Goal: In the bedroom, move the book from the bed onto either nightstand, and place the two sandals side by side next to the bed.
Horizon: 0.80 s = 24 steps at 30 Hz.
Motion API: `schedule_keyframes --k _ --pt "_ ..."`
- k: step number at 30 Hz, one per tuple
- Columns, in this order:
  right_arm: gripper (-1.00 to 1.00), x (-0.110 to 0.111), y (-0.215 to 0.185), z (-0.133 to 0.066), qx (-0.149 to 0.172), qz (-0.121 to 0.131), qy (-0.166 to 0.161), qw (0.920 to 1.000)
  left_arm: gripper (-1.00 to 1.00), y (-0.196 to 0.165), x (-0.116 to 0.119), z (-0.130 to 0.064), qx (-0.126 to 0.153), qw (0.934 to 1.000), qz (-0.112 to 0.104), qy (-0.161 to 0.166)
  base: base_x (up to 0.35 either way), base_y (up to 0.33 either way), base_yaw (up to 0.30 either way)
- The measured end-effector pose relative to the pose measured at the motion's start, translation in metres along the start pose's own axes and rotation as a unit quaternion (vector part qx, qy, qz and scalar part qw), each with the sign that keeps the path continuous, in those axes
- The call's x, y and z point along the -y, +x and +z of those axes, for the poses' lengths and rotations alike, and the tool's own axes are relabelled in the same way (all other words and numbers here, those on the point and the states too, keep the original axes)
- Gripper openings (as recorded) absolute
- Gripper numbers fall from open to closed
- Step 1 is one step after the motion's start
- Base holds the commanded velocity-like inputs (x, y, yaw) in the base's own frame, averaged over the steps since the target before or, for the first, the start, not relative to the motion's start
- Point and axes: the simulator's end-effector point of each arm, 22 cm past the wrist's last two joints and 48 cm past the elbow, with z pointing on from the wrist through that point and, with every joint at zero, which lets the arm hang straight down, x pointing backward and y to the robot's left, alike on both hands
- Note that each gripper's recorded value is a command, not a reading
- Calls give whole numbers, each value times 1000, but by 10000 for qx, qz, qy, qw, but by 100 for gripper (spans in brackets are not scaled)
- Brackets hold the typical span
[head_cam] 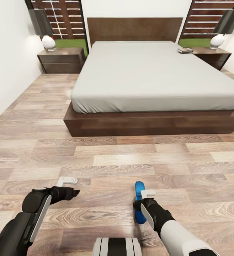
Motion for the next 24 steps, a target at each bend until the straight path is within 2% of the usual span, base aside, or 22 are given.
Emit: schedule_keyframes --k 24 --pt "-100 4 -44 -41 541 28 32 9985 100 -32 2 -41 475 9988 54 -47 0 0 0"
